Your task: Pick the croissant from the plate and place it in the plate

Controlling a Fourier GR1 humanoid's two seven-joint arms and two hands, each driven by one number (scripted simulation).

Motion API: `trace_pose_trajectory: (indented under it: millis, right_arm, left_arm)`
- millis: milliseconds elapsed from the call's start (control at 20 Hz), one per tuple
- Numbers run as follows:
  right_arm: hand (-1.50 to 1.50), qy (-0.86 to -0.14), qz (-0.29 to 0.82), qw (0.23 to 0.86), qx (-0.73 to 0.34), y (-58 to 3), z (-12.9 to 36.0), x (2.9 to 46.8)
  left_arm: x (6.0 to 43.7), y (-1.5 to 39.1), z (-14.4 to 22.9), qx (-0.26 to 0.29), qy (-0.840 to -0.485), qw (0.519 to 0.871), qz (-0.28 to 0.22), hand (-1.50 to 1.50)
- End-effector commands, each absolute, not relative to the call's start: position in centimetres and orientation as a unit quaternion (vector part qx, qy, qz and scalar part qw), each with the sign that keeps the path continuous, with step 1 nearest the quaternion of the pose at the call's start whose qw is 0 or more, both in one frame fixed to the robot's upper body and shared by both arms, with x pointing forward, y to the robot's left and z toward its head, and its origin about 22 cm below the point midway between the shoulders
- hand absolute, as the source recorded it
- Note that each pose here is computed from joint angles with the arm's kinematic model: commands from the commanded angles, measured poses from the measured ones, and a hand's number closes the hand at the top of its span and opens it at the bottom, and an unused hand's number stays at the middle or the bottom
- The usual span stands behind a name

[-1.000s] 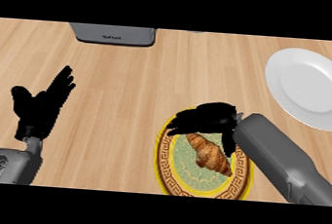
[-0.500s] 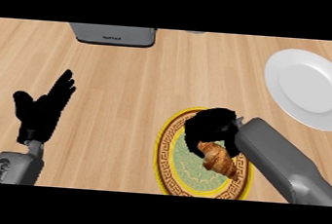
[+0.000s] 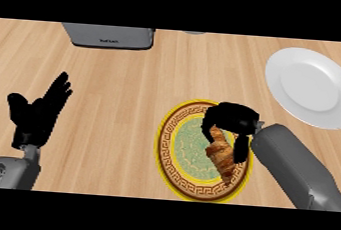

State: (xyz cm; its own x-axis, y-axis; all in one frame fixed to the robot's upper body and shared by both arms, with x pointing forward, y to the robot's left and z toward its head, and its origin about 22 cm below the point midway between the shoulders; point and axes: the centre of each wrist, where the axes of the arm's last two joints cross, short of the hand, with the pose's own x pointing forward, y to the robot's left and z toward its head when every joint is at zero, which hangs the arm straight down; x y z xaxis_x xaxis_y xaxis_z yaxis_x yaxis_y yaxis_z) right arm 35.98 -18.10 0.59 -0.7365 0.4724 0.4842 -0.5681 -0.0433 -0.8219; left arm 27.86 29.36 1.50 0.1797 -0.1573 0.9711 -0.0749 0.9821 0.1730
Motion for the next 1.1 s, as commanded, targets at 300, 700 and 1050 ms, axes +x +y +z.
trace_pose_trajectory:
  millis: [300, 700, 1050]
  right_arm:
    - [1.50, -0.678, 0.449, 0.508, -0.284, -19.4, 5.1, 38.2]
    - [1.50, -0.700, 0.278, 0.465, -0.466, -22.7, 10.6, 37.5]
    - [1.50, -0.684, 0.202, 0.531, -0.458, -28.2, 13.1, 36.4]
  left_arm:
    - [27.3, 28.4, 1.6, 0.087, -0.641, 0.762, -0.025, 0.00]
    - [27.1, 30.7, 1.4, 0.095, -0.643, 0.759, -0.028, 0.00]
    - [26.9, 27.4, 1.3, 0.080, -0.644, 0.760, -0.036, 0.00]
